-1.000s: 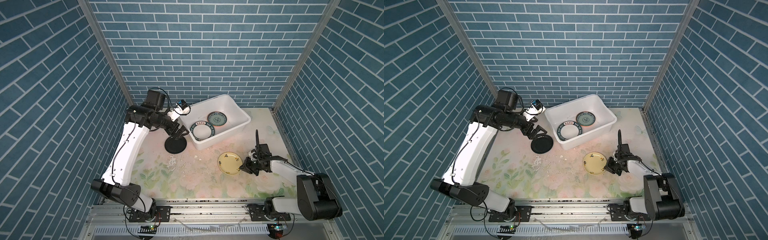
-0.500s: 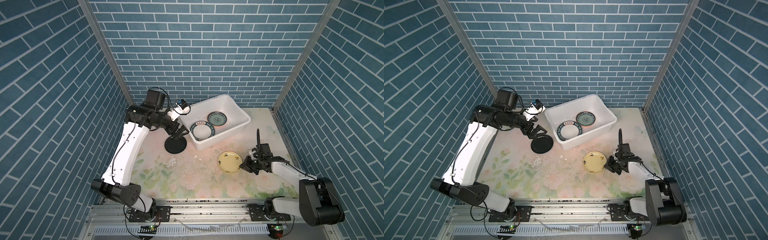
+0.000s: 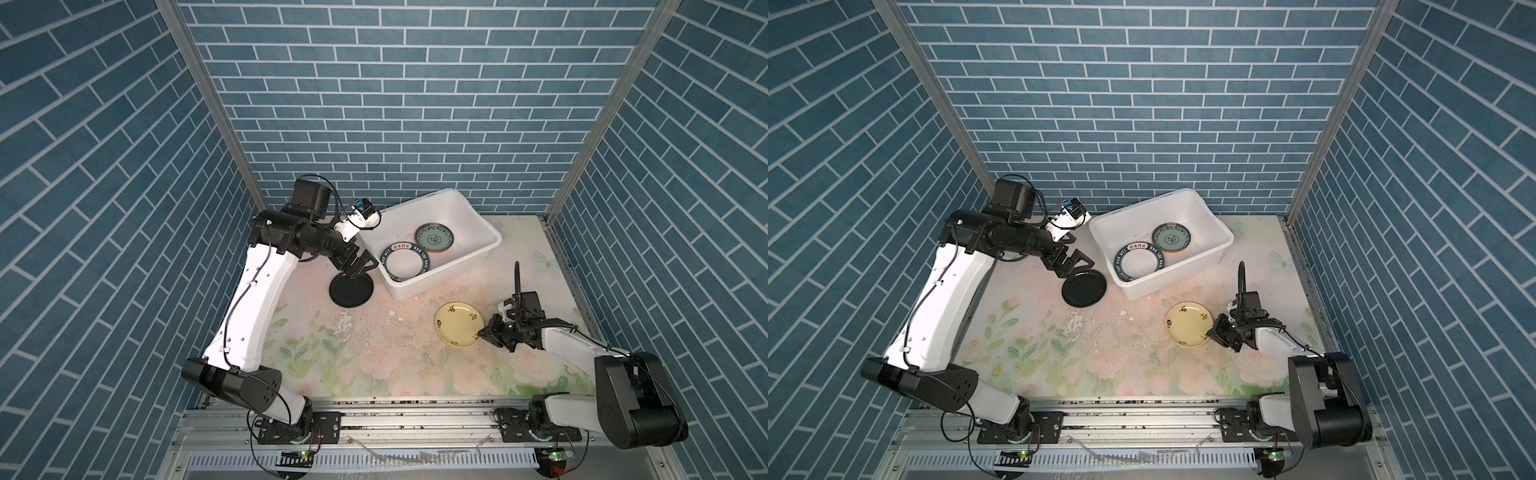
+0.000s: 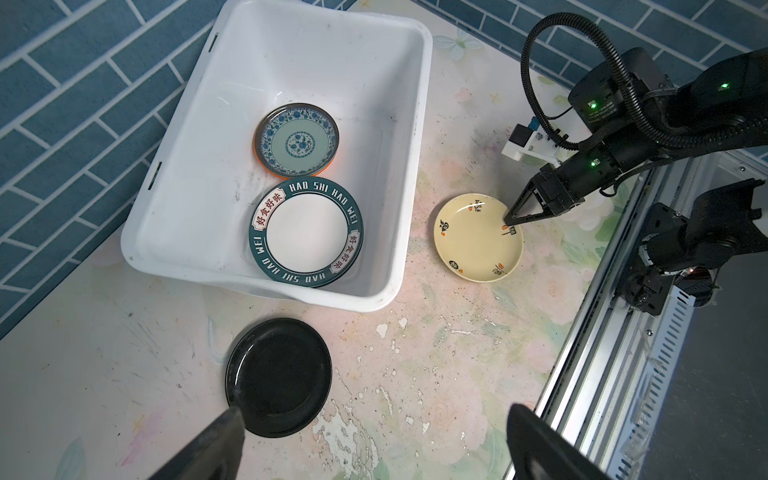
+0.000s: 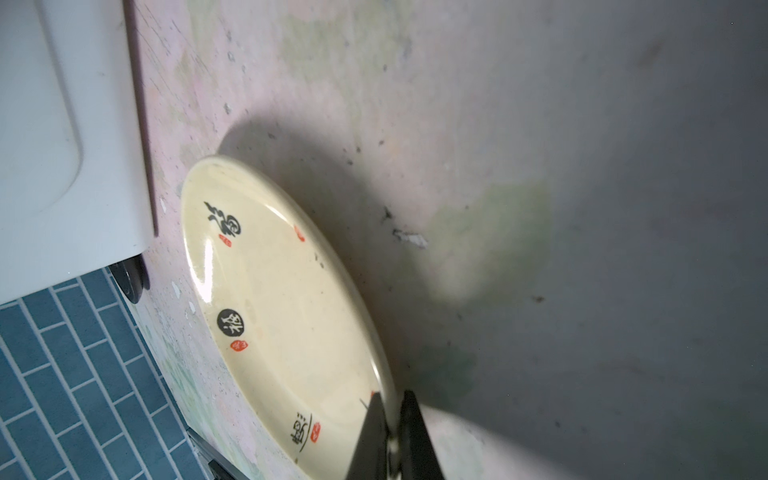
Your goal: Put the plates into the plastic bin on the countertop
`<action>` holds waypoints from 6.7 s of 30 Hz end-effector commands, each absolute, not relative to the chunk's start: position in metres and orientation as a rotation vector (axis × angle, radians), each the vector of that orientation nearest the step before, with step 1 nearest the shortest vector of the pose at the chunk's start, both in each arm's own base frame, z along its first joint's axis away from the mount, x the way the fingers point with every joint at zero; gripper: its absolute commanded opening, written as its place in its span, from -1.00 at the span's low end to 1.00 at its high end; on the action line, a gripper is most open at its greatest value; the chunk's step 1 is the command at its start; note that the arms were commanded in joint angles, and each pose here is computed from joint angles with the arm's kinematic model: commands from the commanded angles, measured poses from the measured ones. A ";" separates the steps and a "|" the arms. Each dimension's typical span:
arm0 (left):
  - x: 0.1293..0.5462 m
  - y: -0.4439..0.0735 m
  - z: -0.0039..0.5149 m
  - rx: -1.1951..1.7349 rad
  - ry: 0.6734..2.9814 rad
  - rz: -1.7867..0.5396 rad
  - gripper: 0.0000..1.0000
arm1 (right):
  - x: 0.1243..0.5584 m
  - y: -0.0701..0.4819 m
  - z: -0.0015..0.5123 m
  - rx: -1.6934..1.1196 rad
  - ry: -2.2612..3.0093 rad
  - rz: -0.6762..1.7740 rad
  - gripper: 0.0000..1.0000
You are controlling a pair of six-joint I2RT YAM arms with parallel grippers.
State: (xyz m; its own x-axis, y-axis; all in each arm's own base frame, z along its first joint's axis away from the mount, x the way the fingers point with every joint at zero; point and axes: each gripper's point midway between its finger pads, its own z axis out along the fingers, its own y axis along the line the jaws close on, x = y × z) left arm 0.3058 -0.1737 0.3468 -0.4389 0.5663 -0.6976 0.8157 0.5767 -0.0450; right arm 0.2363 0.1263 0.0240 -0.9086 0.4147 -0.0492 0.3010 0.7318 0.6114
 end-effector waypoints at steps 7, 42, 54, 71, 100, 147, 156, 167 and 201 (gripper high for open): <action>0.308 -0.173 0.352 1.084 2.151 -0.505 0.99 | 0.227 0.113 0.003 0.671 2.802 0.801 -0.89; 0.309 -0.174 0.351 1.073 2.157 -0.508 0.99 | 0.237 0.111 0.027 0.595 2.762 0.773 -1.00; 0.319 -0.179 0.356 1.043 2.159 -0.542 0.99 | 0.224 0.118 0.111 0.337 2.785 0.815 -1.00; 0.323 -0.178 0.350 1.022 2.184 -0.536 0.99 | 0.232 0.124 0.208 0.166 2.689 0.851 -1.00; 0.319 -0.170 0.368 1.032 2.118 -0.453 0.99 | 0.477 0.179 0.265 0.025 2.425 0.988 -1.00; 0.323 -0.165 0.359 1.007 2.154 -0.476 0.99 | 0.572 0.193 0.144 0.175 2.595 0.556 -1.00; 0.319 -0.164 0.361 1.003 2.149 -0.481 0.99 | 0.568 0.192 0.133 0.198 2.629 0.479 -1.00; 0.317 -0.163 0.360 1.001 2.153 -0.483 0.99 | 0.571 0.194 0.122 0.229 2.645 0.483 -1.00; 0.320 -0.158 0.359 0.989 2.160 -0.470 0.99 | 0.579 0.205 0.094 0.286 2.670 0.550 -1.00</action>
State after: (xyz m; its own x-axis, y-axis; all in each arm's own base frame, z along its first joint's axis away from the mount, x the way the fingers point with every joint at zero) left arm 0.3254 -0.1596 0.3541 -0.4723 0.5128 -0.7169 0.7611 0.6476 -0.0382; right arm 0.5751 0.1986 0.0984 -0.9019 0.2512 -0.3513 0.1022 0.9145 0.3916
